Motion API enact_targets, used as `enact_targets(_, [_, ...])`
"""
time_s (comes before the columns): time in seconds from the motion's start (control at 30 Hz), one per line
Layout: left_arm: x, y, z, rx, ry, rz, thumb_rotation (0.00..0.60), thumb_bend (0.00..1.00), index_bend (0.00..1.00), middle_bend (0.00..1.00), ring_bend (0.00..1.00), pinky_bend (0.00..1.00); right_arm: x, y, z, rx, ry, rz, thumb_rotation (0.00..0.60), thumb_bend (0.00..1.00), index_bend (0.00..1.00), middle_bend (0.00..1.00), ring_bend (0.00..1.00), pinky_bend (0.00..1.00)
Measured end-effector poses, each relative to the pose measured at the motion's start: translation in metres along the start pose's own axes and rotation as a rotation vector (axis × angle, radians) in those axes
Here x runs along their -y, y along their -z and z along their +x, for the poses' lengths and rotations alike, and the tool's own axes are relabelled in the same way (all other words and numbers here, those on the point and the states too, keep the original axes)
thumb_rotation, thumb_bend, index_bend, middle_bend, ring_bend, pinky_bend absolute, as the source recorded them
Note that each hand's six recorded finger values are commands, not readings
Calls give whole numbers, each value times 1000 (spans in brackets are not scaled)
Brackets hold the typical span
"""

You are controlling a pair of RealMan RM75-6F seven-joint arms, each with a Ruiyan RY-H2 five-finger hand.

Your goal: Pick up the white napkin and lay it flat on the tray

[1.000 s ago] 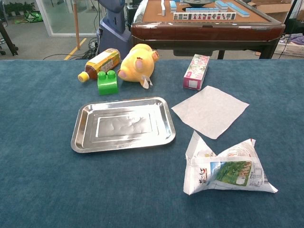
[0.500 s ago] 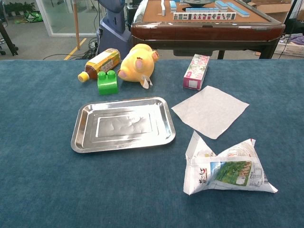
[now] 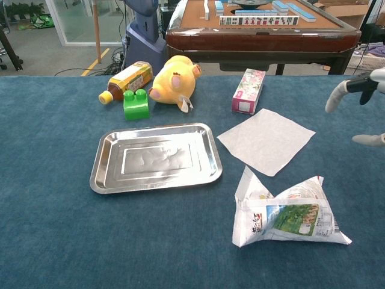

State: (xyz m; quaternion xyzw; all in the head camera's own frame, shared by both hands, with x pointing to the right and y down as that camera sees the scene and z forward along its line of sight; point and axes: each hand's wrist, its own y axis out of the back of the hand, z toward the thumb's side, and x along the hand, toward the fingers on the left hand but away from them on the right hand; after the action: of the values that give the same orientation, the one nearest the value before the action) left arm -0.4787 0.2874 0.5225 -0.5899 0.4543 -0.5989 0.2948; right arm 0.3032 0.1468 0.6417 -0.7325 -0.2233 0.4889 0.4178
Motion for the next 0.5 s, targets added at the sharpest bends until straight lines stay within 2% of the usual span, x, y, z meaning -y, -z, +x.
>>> enact_targets(0.33, [1,6,-1,-14,2,0,600,335,64,22,37,14,22,-11,-37,-14,-13,48,600,248,382,281,169,323])
enact_targets(0.5, [1,7,-1,-14,2,0,600,335,67,22,37,14,34,-16,-53,-21,-44,63,600,248,396,287,169,323])
